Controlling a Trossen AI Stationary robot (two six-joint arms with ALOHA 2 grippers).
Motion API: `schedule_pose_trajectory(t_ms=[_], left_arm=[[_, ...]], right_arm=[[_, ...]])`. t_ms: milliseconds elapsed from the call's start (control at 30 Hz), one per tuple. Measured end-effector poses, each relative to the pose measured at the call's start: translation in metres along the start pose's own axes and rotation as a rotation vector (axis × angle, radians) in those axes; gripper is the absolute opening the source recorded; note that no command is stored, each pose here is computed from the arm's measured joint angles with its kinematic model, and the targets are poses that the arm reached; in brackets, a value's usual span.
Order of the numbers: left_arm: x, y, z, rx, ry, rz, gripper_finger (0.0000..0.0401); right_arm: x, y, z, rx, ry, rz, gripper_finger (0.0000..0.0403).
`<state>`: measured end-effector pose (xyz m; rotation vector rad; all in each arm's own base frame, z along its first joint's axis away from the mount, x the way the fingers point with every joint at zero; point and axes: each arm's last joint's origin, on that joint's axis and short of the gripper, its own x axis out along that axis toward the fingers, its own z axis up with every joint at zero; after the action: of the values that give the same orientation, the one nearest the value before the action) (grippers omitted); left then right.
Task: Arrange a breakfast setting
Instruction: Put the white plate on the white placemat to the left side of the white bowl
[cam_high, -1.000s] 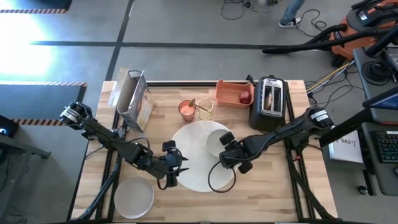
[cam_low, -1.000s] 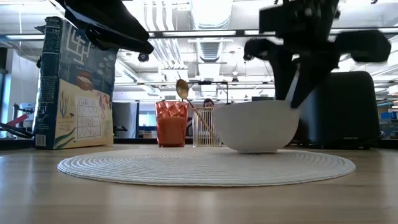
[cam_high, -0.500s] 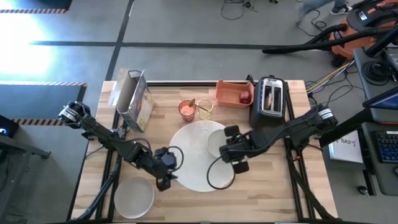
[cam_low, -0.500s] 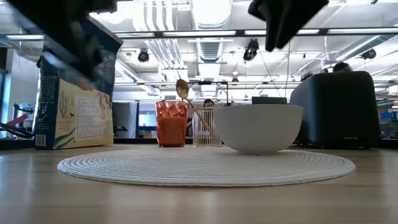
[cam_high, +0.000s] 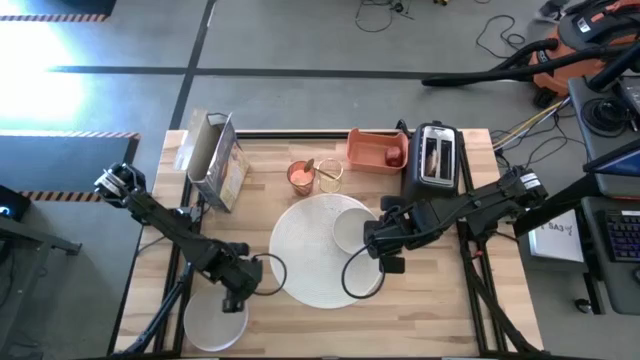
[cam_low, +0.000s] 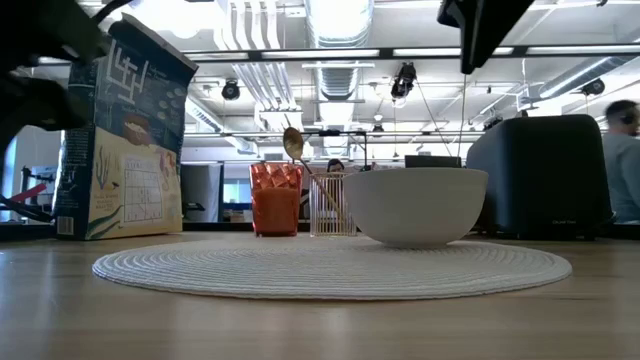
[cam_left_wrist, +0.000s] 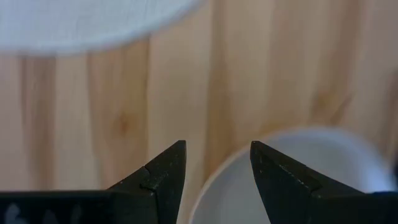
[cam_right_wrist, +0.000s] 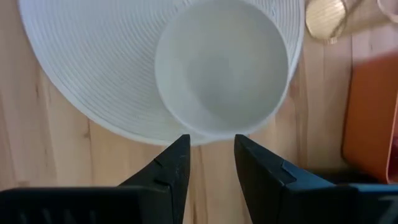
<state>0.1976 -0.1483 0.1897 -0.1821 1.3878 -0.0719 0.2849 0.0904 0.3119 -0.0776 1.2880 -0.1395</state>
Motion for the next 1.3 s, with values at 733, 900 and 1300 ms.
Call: schedule_pose_trajectory(t_ms=[733, 900, 1300], left_arm=[[0.028, -0.001, -0.013, 0.077, 0.243, 0.058, 0.0164], [0.043, -0.001, -0.013, 0.101, 0.291, 0.097, 0.0164], [0.051, -0.002, -0.012, 0.061, 0.333, 0.071, 0.0090]], right_arm=[[0.003, 0.008, -0.006, -0.035, 0.025, -0.003, 0.0116], [0.003, 0.008, -0.005, -0.038, 0.020, -0.005, 0.0116], [0.003, 0.008, -0.005, -0.038, 0.019, -0.009, 0.0116]])
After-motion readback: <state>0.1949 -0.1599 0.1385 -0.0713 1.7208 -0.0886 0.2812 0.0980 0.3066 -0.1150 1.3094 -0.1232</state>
